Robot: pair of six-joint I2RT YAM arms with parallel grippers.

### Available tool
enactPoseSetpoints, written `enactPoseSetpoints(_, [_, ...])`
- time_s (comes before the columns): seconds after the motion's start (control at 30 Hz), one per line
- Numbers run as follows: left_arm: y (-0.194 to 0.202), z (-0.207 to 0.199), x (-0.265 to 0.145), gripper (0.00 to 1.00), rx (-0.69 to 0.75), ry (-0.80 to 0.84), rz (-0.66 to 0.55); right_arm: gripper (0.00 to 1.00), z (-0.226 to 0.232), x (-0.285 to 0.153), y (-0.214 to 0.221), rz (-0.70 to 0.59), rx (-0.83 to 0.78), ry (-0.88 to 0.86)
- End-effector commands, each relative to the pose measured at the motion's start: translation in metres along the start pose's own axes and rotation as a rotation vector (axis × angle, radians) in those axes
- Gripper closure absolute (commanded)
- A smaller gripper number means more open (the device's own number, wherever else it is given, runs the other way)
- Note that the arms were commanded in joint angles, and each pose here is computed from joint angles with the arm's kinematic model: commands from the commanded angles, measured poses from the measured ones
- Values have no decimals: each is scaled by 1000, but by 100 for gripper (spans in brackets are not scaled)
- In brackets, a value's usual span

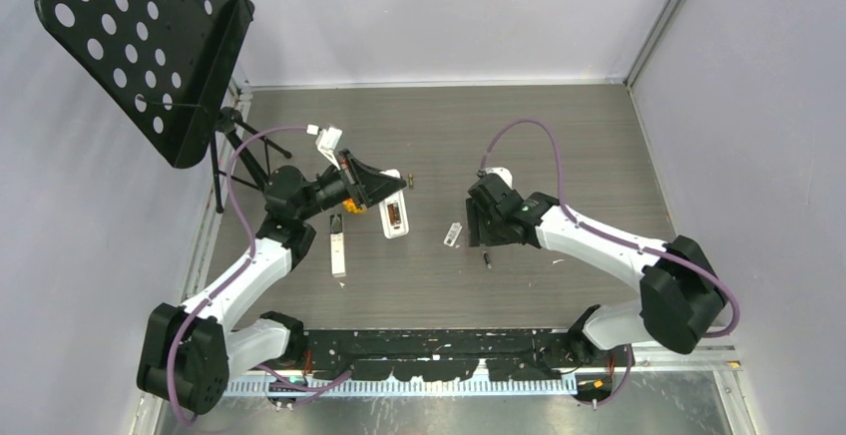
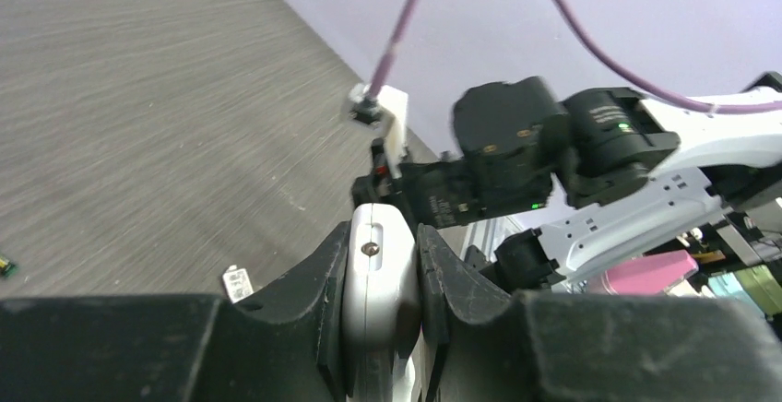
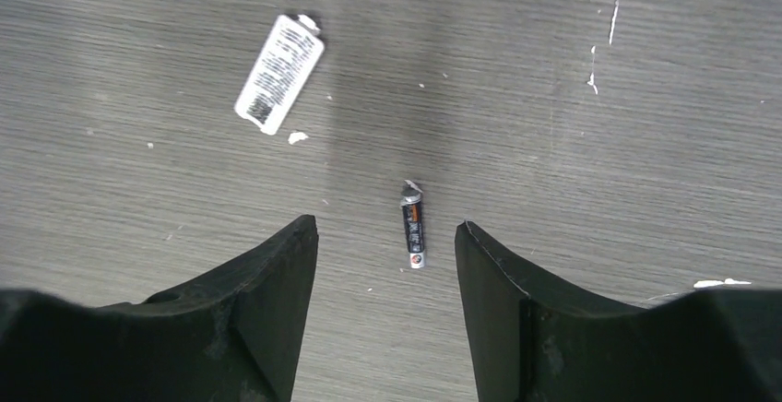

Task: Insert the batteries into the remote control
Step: Pick up the battery from the center of the board.

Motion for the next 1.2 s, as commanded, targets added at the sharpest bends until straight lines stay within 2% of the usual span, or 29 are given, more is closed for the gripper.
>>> enactPoseSetpoints(0.0, [-7,-24,1,100,88,143,-3,40,-1,11,6,62,-10,38])
enactPoseSetpoints(0.3, [-9,-23,0,100,80,118,-12,60,3,29,16,147,-28,39])
enactPoseSetpoints(0.53, [-9,-20,1,100,72,95,-15,65,7,37,26,215,-33,22])
enactPoseSetpoints(0.73, [-13,-16,2,100,56,45,-42,77,7,44,33,283,-37,46])
enactPoseSetpoints(0.8, [-14,-14,2,100,47,28,-54,87,6,45,32,279,-36,59])
enactPoseSetpoints(0.9, [-17,-6,3,100,14,-30,-86,92,4,42,22,217,-32,66])
enactPoseSetpoints(1.0, [-19,7,5,100,-56,-119,-123,95,7,29,3,91,-19,27])
enactPoseSetpoints(1.17, [-15,22,15,100,-184,-143,-135,96,27,-15,-43,-168,40,-179])
Point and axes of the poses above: each gripper's point midway between its finger pads, its own x axis out along the fingers, its own z axis along the line the jaws close on, y = z × x, the point moved 6 cm from there along -x, back along the fingers, and after that the axes turned 14 degrees about -x, right-handed, at the moved point
